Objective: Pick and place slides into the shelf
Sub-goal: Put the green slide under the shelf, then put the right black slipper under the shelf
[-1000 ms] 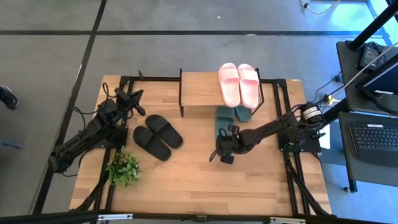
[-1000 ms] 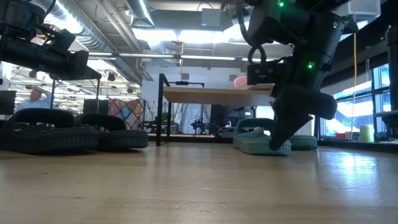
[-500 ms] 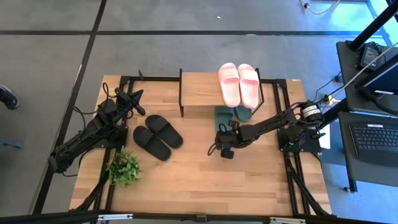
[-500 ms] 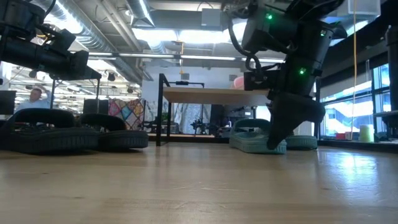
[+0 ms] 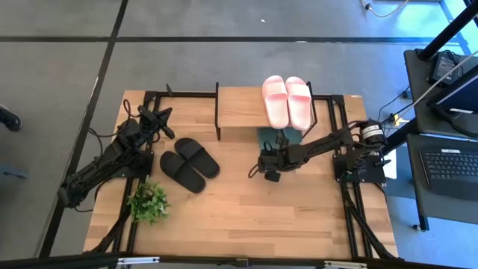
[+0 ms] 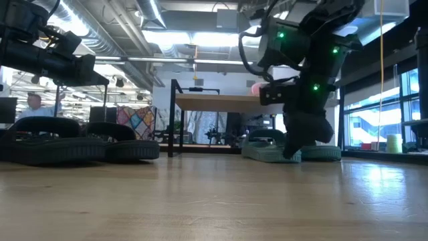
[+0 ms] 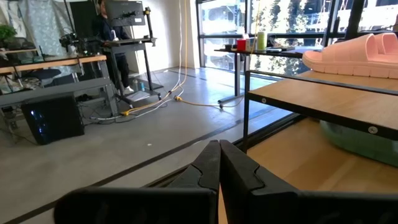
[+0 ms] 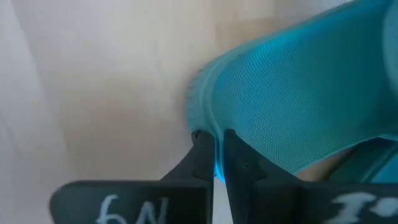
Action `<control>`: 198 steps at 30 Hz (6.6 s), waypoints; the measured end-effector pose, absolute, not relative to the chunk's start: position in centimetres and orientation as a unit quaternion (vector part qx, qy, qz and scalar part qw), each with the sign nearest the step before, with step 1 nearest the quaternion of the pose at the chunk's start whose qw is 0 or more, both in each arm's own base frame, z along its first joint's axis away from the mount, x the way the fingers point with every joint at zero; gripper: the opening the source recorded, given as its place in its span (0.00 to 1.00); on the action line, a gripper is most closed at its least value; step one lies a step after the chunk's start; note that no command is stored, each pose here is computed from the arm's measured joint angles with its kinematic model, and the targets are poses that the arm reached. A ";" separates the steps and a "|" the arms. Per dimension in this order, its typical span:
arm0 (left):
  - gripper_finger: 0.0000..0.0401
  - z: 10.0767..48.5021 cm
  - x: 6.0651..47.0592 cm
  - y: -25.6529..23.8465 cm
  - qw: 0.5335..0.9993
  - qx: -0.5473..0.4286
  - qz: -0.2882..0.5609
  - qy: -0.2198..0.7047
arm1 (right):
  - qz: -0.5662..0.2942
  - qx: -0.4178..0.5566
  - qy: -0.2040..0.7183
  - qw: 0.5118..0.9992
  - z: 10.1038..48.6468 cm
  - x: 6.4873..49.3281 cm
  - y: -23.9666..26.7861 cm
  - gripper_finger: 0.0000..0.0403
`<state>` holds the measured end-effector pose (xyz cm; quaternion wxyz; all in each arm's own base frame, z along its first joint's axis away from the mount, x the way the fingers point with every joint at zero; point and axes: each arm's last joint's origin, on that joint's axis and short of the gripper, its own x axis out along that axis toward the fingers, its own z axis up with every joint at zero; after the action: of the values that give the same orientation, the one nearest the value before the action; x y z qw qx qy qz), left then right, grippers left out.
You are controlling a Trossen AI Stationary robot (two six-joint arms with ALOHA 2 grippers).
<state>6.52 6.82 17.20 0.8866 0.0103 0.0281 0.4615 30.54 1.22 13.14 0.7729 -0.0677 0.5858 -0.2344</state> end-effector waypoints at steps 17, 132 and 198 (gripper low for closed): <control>0.00 17.2 6.5 6.8 0.887 0.010 0.462 0.028 | -0.297 -0.048 0.576 0.760 13.2 30.6 -2.6 0.04; 0.00 19.4 7.1 6.1 0.931 0.033 0.351 -0.089 | 0.000 -0.032 0.320 0.947 29.2 32.2 0.3 0.46; 0.41 20.4 26.0 -1.1 0.715 -0.021 0.398 0.575 | -0.077 -0.102 0.251 0.959 22.6 18.4 -0.5 0.46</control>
<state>26.03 -1.13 20.37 0.7147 -0.0213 0.5750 0.3976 18.43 -0.55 22.58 0.9594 -0.1023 0.2514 -0.0768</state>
